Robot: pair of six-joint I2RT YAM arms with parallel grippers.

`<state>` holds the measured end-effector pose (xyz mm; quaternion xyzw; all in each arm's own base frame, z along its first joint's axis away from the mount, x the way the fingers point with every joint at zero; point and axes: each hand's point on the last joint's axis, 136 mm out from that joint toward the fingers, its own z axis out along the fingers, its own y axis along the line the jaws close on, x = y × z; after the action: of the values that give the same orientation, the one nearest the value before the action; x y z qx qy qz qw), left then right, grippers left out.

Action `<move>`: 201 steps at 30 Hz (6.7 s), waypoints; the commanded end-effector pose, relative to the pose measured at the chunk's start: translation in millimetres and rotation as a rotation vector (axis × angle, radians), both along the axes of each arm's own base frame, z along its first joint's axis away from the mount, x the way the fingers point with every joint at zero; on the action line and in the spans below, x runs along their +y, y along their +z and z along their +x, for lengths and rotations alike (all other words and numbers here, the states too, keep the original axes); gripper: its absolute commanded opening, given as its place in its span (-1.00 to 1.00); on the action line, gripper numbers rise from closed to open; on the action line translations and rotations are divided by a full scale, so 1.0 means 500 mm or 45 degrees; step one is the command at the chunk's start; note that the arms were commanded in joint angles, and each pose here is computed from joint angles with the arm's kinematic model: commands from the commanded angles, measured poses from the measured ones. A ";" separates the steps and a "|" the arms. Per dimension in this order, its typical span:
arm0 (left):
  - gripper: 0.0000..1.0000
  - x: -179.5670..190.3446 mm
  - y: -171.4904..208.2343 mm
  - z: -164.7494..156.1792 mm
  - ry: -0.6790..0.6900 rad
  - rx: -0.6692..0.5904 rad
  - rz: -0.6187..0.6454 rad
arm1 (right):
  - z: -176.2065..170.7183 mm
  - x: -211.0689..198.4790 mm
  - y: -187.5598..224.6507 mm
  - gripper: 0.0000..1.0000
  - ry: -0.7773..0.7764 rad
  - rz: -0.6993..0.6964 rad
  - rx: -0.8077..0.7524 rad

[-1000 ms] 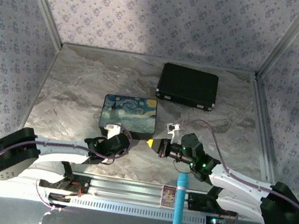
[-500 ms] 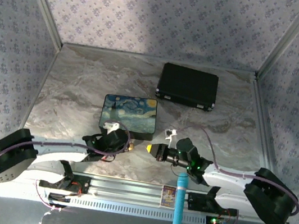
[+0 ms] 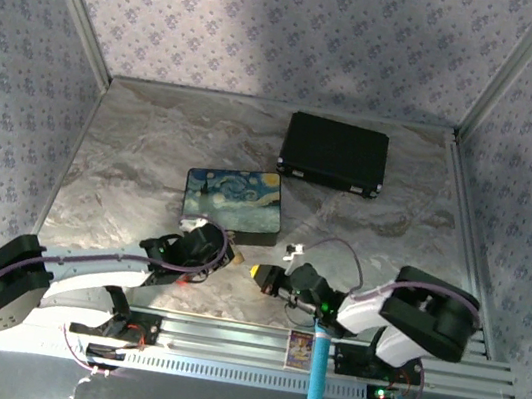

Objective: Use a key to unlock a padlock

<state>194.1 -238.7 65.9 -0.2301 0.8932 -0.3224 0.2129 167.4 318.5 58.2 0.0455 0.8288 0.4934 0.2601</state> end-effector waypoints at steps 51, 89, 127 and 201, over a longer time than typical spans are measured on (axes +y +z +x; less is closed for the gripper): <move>-1.00 -0.010 0.052 0.011 0.119 -0.077 -0.271 | 0.048 0.073 0.040 -1.00 -0.086 0.341 0.109; -0.10 0.107 -0.038 -0.002 0.251 -0.078 -0.113 | 0.059 0.135 0.016 -1.00 0.056 0.393 0.268; -0.16 0.012 -0.114 0.051 -0.033 0.033 0.062 | 0.076 0.012 -0.024 -1.00 -0.090 0.132 0.136; -1.00 -0.066 0.104 0.049 0.062 -0.081 -0.466 | 0.070 -0.004 0.076 -1.00 -0.141 0.355 0.044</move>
<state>215.2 -263.0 94.3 -0.2858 0.8269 -0.4452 0.1904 197.7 314.2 86.8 0.1360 0.7657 0.5794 0.2441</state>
